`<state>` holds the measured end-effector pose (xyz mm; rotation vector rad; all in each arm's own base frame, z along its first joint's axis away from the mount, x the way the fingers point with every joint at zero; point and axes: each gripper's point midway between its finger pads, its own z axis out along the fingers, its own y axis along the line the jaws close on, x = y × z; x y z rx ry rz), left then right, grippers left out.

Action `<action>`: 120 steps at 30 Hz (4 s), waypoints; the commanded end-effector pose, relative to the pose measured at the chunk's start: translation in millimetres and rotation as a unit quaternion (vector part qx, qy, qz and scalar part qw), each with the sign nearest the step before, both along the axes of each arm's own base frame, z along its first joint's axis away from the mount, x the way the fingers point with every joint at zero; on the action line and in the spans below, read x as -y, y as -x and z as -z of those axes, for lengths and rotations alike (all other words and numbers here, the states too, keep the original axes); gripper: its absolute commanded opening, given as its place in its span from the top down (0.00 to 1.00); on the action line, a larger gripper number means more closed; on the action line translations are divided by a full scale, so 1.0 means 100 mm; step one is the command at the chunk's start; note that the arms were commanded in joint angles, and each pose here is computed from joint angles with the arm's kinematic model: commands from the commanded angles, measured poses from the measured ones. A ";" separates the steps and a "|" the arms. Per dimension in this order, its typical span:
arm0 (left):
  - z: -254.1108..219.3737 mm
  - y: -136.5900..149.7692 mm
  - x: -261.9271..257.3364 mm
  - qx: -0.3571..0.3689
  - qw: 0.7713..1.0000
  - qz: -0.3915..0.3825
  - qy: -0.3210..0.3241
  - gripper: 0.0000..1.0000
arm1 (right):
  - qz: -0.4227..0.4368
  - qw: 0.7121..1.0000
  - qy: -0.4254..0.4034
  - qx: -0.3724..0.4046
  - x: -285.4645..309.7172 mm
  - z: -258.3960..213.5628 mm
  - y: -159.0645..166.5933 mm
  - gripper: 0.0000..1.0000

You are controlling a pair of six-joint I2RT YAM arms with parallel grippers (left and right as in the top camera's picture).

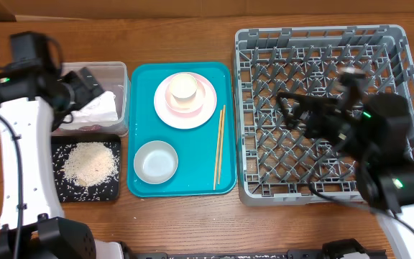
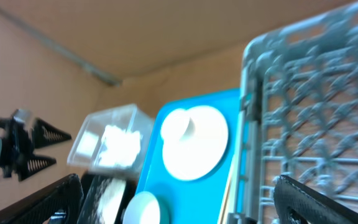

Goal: Sort waste into correct bins and load items into the dishwasher

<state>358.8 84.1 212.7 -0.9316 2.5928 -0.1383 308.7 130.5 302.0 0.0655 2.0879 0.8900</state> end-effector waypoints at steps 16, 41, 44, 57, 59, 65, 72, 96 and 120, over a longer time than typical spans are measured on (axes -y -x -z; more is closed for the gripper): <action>-0.10 0.07 -0.10 0.013 0.999 -0.020 0.044 0.00 | -0.074 0.984 0.160 0.008 -1.69 0.91 0.10 0.00; -0.10 0.07 -0.10 0.012 0.999 -0.020 0.044 0.00 | 0.099 0.980 0.145 -0.089 -1.37 1.30 0.02 0.10; -0.10 0.07 -0.10 0.013 0.999 -0.020 0.045 0.00 | 0.098 0.977 0.157 -0.104 -1.40 1.46 0.01 0.32; -0.10 0.07 -0.10 0.013 0.999 -0.020 0.044 0.00 | 0.091 0.963 0.232 -0.106 -1.43 1.94 -0.09 0.62; -0.10 0.07 -0.10 0.012 0.999 -0.020 0.044 0.00 | 0.091 0.962 0.233 -0.107 -1.47 2.03 -0.13 0.65; -0.10 0.07 -0.10 0.013 0.999 -0.020 0.045 0.00 | 0.072 0.953 0.271 -0.114 -1.50 2.33 -0.14 0.62; -0.10 0.07 -0.10 0.013 0.999 -0.020 0.044 0.00 | 0.072 0.951 0.276 -0.118 -1.52 2.45 -0.16 0.61; -0.10 0.07 -0.10 0.013 0.999 -0.020 0.044 0.00 | 0.004 0.959 0.262 -0.106 -1.76 2.47 -0.15 0.51; -0.10 0.07 -0.10 0.013 0.999 -0.020 0.044 0.00 | 0.088 0.942 0.298 -0.129 -1.40 2.70 -0.27 0.70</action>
